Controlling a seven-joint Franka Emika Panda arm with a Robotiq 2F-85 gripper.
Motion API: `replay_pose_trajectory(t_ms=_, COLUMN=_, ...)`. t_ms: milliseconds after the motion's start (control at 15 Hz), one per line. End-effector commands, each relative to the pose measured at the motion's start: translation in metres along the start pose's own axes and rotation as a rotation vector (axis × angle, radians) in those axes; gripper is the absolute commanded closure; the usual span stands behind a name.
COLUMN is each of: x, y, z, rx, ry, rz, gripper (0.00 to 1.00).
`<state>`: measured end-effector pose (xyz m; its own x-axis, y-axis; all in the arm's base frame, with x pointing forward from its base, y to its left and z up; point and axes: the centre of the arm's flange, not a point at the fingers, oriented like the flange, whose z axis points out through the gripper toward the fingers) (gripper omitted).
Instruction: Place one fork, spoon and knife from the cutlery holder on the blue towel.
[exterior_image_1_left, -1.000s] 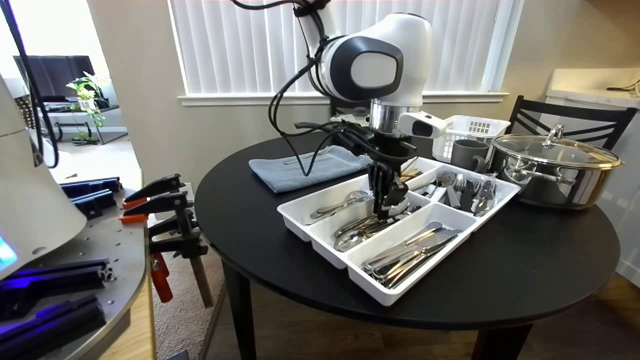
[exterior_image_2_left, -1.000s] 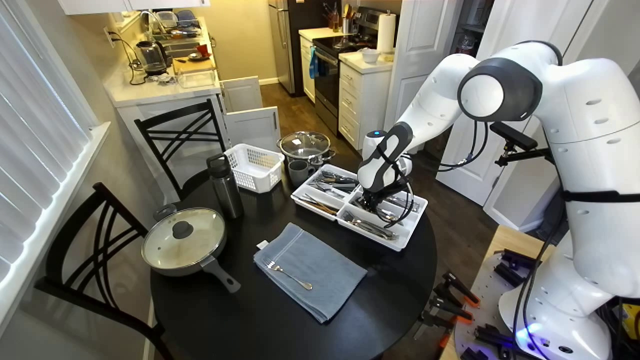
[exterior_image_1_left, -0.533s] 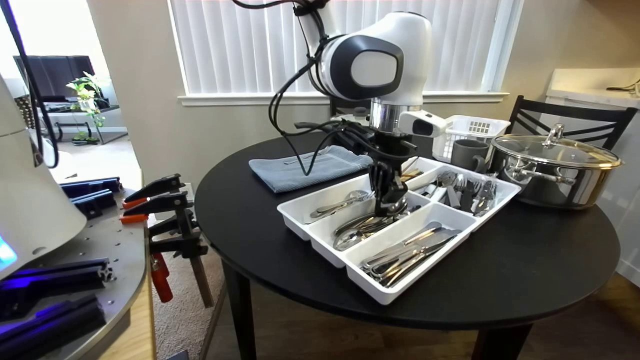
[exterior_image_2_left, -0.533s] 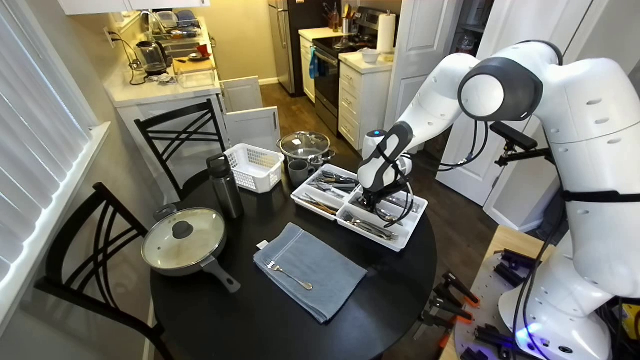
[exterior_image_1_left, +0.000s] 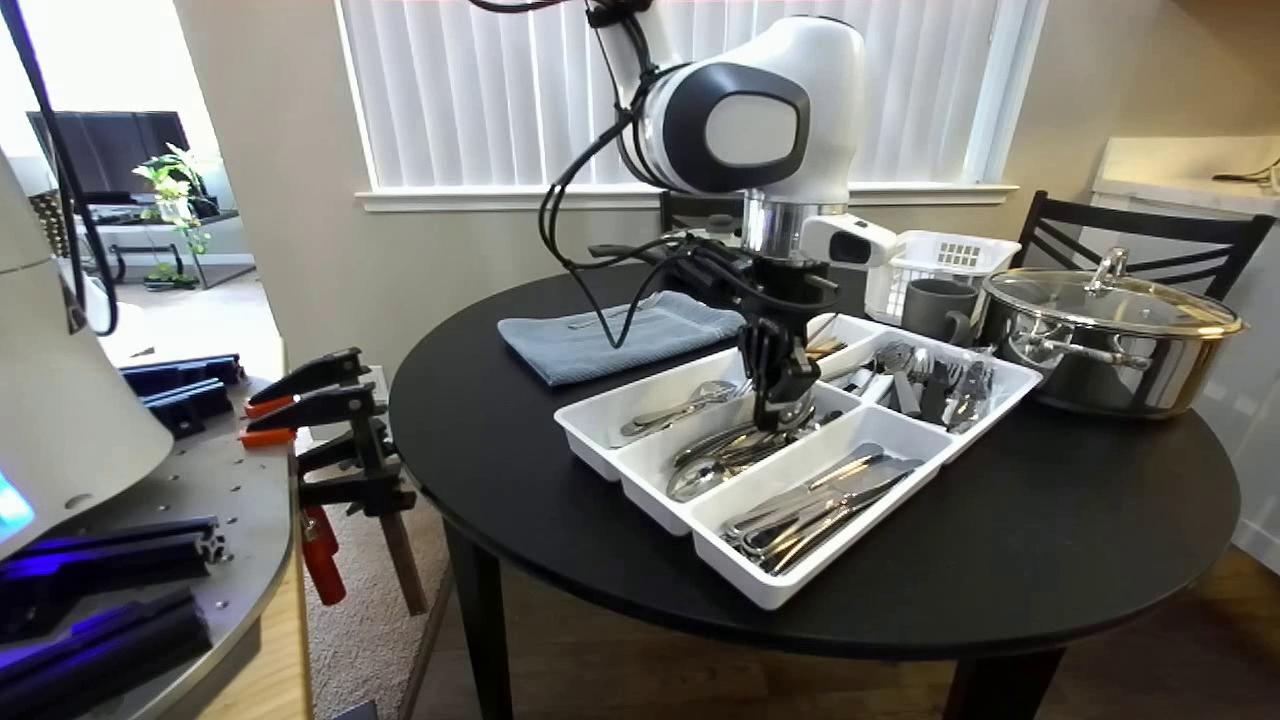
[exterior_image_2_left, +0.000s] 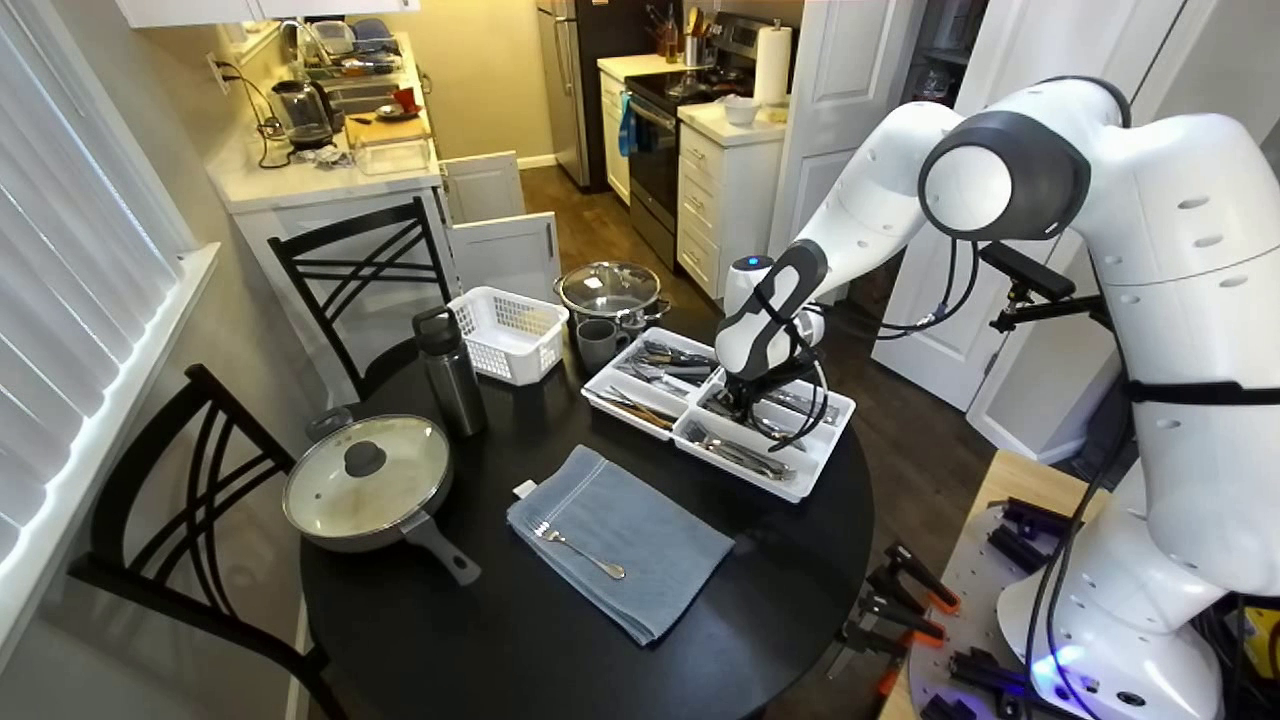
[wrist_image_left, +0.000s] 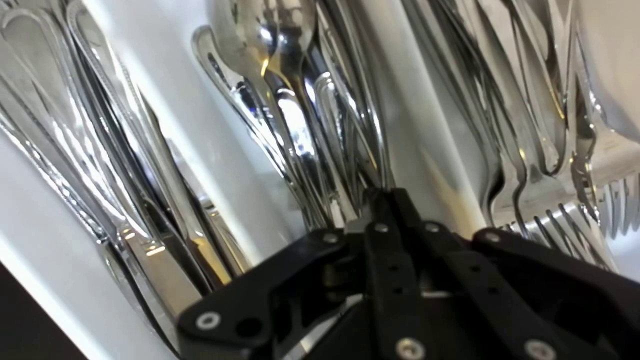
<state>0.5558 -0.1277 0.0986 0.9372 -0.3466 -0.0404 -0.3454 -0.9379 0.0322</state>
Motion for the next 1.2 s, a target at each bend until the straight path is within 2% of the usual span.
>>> replay_pose_trajectory(t_ms=0, x=-0.002, y=0.000, z=-0.043, rx=-0.031, ry=-0.026, rz=-0.046, gripper=0.99)
replay_pose_trajectory(t_ms=333, x=0.000, y=-0.009, z=-0.087, rx=-0.045, ry=-0.054, rz=-0.113, gripper=0.99)
replay_pose_trajectory(t_ms=533, x=-0.004, y=-0.029, z=-0.099, rx=-0.005, ry=-0.059, rz=-0.151, gripper=0.99)
replay_pose_trajectory(t_ms=867, x=-0.019, y=-0.105, z=-0.095, rx=0.170, ry=-0.114, rz=-0.127, gripper=0.99)
replay_pose_trajectory(t_ms=1133, x=-0.034, y=-0.165, z=-0.086, rx=0.250, ry=-0.152, rz=-0.136, gripper=0.99)
